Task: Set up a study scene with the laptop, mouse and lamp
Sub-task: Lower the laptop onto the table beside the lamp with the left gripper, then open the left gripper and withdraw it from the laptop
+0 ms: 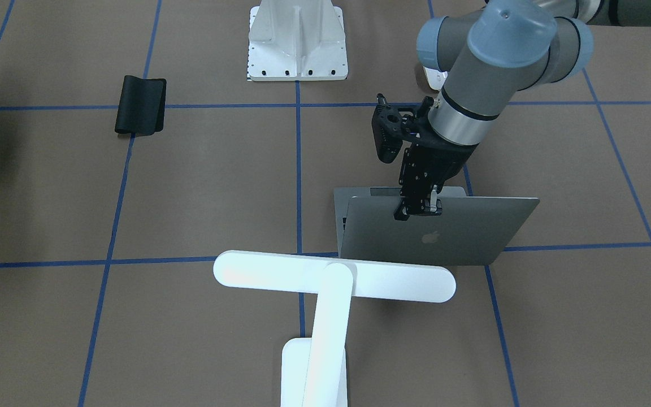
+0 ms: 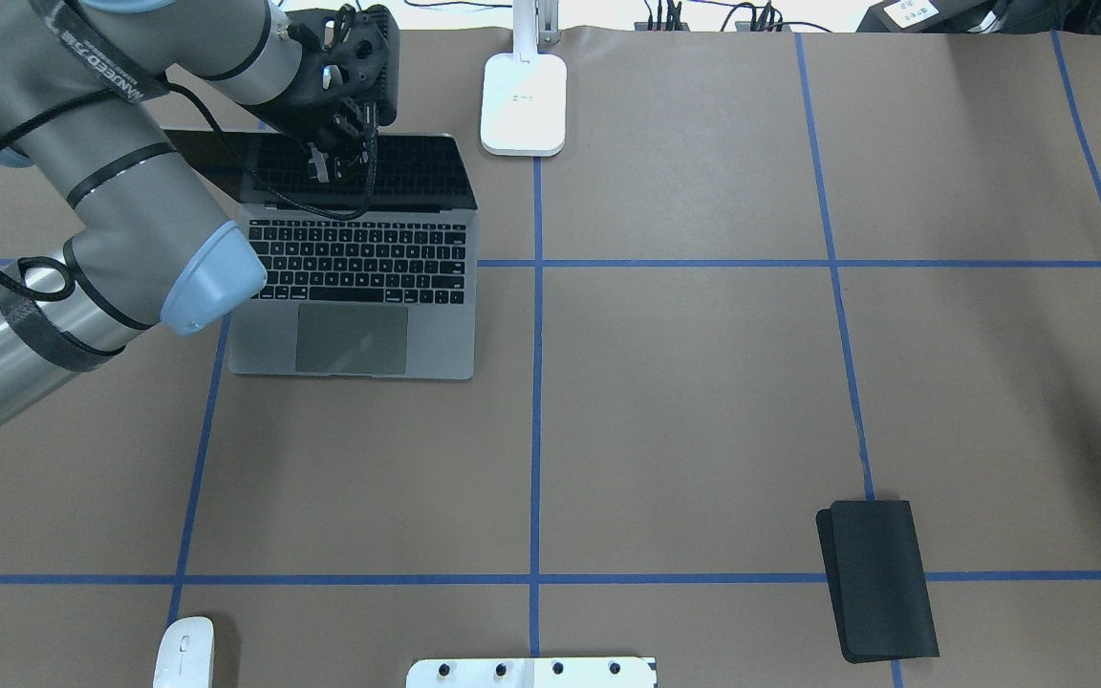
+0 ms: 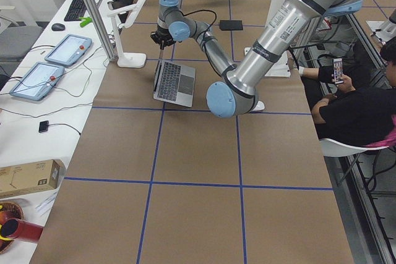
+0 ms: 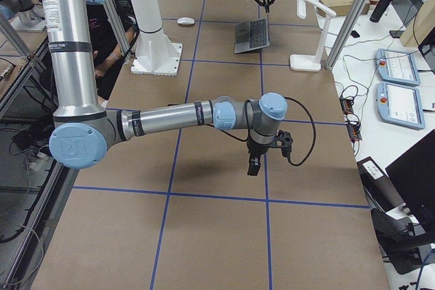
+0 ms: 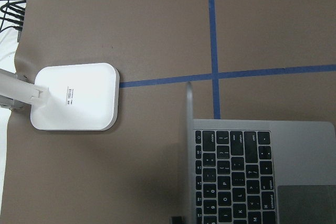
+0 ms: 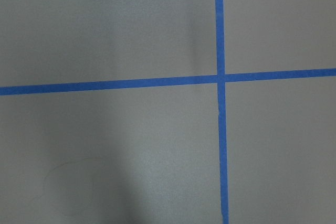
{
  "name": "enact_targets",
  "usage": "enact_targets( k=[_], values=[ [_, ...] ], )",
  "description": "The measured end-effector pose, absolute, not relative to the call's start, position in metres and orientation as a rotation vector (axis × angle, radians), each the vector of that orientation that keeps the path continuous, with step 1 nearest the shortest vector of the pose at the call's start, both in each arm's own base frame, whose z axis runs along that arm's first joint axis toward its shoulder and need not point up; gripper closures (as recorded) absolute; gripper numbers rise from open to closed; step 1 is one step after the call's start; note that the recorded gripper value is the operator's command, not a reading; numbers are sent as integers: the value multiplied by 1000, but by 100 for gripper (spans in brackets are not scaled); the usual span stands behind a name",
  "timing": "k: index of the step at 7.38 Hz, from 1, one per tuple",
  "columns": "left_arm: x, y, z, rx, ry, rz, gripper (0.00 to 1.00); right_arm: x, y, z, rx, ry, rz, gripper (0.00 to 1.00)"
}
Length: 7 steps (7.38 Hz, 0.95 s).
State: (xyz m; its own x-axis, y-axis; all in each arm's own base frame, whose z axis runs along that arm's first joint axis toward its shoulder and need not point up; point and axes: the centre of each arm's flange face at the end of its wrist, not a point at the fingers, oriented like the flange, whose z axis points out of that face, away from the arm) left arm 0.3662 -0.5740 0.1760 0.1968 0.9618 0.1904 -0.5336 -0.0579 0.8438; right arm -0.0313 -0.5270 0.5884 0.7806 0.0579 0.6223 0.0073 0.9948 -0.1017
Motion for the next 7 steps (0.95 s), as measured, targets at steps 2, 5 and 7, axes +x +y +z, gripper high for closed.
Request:
enact_targets(
  k=[2,5,7],
  values=[
    [367,-574,176,991,563,1332,65,-31,-527,589,-102,-675,28,0],
    [363,-573,175,995,563,1325,0,-31,-527,589,-102,-675,28,0],
    [339,-562,198,946,597,1226,0,-37,-528,569,-47,-668,-27,0]
  ],
)
